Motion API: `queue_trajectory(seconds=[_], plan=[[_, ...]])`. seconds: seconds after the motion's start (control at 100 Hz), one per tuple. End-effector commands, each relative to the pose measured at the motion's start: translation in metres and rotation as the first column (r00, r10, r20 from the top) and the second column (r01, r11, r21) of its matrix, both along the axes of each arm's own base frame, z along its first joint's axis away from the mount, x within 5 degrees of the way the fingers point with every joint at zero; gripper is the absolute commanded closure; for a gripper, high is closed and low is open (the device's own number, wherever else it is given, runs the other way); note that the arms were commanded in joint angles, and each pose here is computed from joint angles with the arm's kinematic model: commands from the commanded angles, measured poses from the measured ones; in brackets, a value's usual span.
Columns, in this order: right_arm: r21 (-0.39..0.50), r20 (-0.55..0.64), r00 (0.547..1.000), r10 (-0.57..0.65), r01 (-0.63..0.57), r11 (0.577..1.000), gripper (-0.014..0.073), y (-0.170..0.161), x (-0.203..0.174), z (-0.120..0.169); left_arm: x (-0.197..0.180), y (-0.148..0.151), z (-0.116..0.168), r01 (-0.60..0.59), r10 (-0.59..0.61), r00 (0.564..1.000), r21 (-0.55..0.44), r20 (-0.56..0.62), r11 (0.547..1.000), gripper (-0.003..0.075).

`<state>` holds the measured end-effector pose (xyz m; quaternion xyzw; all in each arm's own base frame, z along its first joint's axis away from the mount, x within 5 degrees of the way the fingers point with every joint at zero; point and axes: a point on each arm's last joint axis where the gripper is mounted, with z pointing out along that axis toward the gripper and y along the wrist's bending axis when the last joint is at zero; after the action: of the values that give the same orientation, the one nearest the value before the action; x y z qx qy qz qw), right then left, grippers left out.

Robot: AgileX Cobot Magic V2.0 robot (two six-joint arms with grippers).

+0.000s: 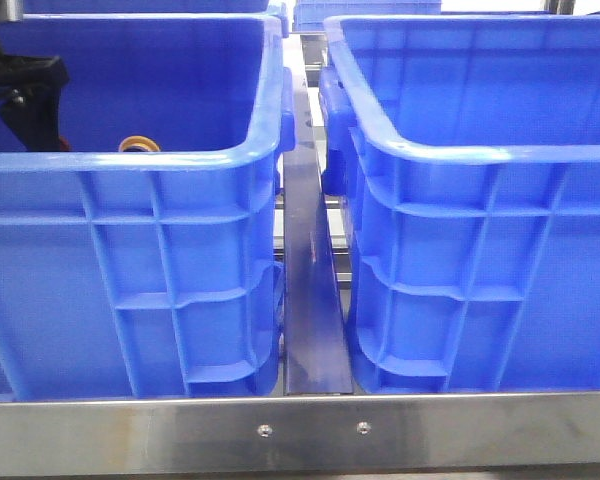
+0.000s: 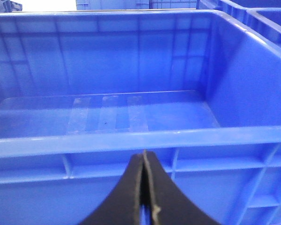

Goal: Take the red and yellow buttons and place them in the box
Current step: 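Lower the left gripper into the button crate and grasp a red-capped button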

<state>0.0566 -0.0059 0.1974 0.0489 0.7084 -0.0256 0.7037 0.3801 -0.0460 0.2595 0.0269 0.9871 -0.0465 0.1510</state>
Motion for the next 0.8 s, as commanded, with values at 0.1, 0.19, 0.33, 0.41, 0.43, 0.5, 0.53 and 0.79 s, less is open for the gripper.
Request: queue_trajectory(seconds=[0.1,0.19,0.33,0.41,0.43,0.5,0.53,0.79], plan=[[-0.021,0.091,0.996,-0.005,0.007,1.000,0.0690,0.000,-0.002,0.006,0.006,-0.005,0.022,-0.007,0.011,0.995,-0.033,0.099,0.999,0.0183],[-0.021,0.091,0.996,-0.005,0.007,1.000,0.0690,0.000,-0.002,0.006,0.006,-0.006,0.022,-0.008,0.012,0.995,-0.038,0.101,0.999,0.0292],[-0.021,0.091,0.996,-0.005,0.007,1.000,0.0690,0.000,-0.002,0.006,0.006,-0.006,0.022,-0.009,0.013,0.994,-0.038,0.105,0.999,0.0506],[-0.021,0.091,0.996,-0.005,0.007,1.000,0.0690,0.000,-0.002,0.006,0.007,-0.006,0.022,-0.010,0.015,0.993,-0.042,0.116,0.999,0.0587],[-0.021,0.091,0.996,-0.005,0.007,1.000,0.0690,0.000,-0.002,0.006,0.007,-0.006,0.023,-0.010,0.015,0.993,-0.042,0.118,0.999,0.0602],[-0.021,0.091,0.996,-0.005,0.007,1.000,0.0690,0.000,-0.002,0.006,0.007,-0.006,0.023,-0.010,0.015,0.993,-0.043,0.121,0.999,0.0629],[-0.021,0.091,0.996,-0.005,0.007,1.000,0.0690,0.000,-0.002,0.006,0.007,-0.006,0.023,-0.010,0.015,0.993,-0.043,0.121,0.999,0.0631],[-0.021,0.091,0.996,-0.005,0.007,1.000,0.0690,0.000,-0.002,0.006,-0.004,-0.006,0.049,-0.008,0.025,0.974,-0.077,0.225,0.997,0.0637]])
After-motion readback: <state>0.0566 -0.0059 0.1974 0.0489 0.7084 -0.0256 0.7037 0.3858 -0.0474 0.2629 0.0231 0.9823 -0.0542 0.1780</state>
